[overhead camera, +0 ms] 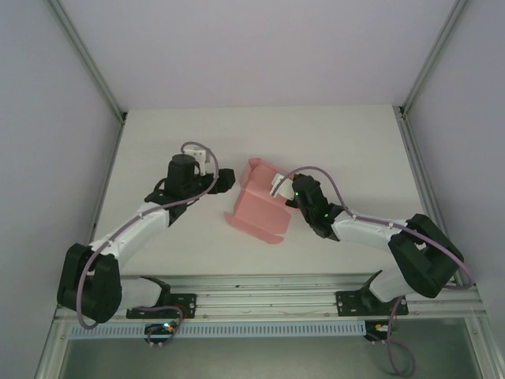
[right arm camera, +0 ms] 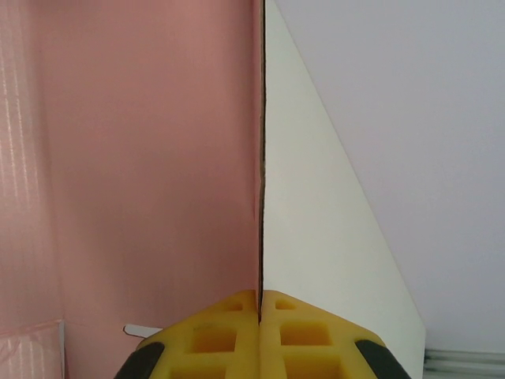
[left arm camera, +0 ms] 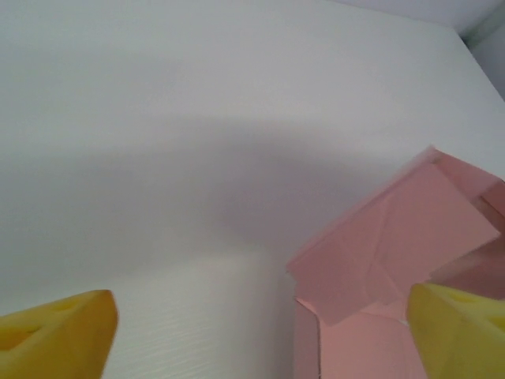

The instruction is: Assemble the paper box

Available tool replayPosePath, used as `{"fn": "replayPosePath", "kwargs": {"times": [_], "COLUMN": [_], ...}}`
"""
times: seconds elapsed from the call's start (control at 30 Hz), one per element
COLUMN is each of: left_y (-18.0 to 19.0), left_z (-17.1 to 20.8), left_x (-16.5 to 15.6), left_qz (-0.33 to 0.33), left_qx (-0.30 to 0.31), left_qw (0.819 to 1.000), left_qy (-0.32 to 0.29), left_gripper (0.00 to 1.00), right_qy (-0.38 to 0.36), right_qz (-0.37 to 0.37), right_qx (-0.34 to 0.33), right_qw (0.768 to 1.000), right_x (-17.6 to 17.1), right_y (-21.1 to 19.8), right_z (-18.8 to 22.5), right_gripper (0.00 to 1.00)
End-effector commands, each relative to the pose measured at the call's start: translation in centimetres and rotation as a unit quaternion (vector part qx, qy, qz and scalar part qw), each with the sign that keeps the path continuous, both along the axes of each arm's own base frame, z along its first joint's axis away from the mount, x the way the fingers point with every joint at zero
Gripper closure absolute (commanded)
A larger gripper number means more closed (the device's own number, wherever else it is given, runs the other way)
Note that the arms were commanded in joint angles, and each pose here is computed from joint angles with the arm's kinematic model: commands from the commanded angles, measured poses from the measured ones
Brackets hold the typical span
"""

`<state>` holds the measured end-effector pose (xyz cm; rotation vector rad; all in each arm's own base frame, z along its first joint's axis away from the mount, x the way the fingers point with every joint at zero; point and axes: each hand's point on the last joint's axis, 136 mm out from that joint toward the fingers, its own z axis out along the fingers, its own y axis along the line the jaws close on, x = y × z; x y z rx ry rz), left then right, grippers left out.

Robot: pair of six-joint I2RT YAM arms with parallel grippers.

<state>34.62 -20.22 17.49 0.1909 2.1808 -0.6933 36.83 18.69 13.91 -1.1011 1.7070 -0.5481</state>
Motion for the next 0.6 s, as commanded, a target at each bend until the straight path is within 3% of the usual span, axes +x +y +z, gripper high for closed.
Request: {"fn": "replayPosePath", "kwargs": {"times": [0.0, 0.1, 0.2, 0.33, 0.43, 0.57], "left_y": [-2.0, -1.4, -1.3, -3.4, -5.1, -6.0], "left_z": [1.4, 0.0, -1.3, -1.4, -1.5, -2.2], "left_x": [0.6, 1.9, 2.8, 2.0, 1.6, 2.3], "left_qz": [-0.089, -0.104, -0.134, -0.229, -0.273, -0.273], "left_qx": [-0.006, 0.002, -0.028, -0.072, -0.086, -0.065], "left_qw": [0.996, 0.994, 0.991, 0.971, 0.958, 0.960], "left_qy": [-0.032, -0.029, -0.011, -0.022, -0.019, -0.023], "left_gripper": [0.16, 0.22, 0.26, 0.26, 0.31, 0.36], "right_qy": [-0.020, -0.021, -0.018, -0.012, -0.006, -0.005], "right_qz": [0.021, 0.028, 0.035, 0.039, 0.041, 0.039], "right_qx": [-0.002, 0.002, 0.009, 0.013, 0.009, 0.009], "right_qw": [1.000, 0.999, 0.999, 0.999, 0.999, 0.999], "right_x": [0.1, -0.1, -0.3, -0.4, -0.4, -0.4], "right_y": [1.0, 1.2, 1.4, 1.6, 1.7, 1.6], "right_z": [1.9, 2.2, 2.3, 2.4, 2.1, 2.1], "right_gripper": [1.00, 1.00, 1.00, 1.00, 1.00, 1.00]}}
